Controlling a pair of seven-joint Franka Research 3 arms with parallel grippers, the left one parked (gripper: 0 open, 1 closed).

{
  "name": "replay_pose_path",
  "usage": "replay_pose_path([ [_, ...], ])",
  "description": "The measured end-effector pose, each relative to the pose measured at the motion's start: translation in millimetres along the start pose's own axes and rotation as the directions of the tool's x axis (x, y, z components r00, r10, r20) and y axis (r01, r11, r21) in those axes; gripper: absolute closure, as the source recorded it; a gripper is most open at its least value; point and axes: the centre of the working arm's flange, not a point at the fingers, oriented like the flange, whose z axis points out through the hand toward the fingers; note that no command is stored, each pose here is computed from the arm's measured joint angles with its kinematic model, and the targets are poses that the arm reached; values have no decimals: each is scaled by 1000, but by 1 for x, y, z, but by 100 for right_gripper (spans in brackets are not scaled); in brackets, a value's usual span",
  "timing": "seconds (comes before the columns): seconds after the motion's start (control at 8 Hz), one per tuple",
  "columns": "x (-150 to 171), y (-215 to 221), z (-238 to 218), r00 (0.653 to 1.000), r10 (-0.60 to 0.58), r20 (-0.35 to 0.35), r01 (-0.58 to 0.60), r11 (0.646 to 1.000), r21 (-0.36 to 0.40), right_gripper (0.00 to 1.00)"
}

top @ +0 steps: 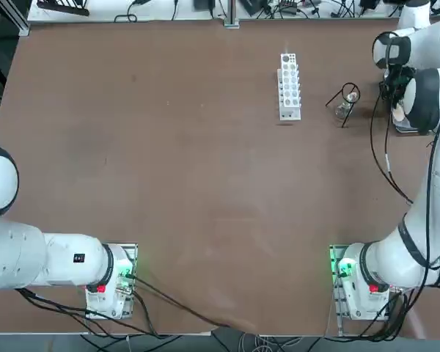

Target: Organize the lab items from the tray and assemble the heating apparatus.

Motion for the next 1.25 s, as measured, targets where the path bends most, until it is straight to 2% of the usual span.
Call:
replay_pose_path([
  [0.25, 3, 2, -13, 1000, 3, 9, -3, 1000, -2, 98],
  [0.5, 6, 4, -43, 999, 6, 47, -6, 1000, -11, 98],
  [1.0, 5, -1, -136, 997, -7, 81, 14, 996, -89, 98],
  [1.25, -2, -18, -167, 996, -15, 86, 29, 986, -162, 98],
])
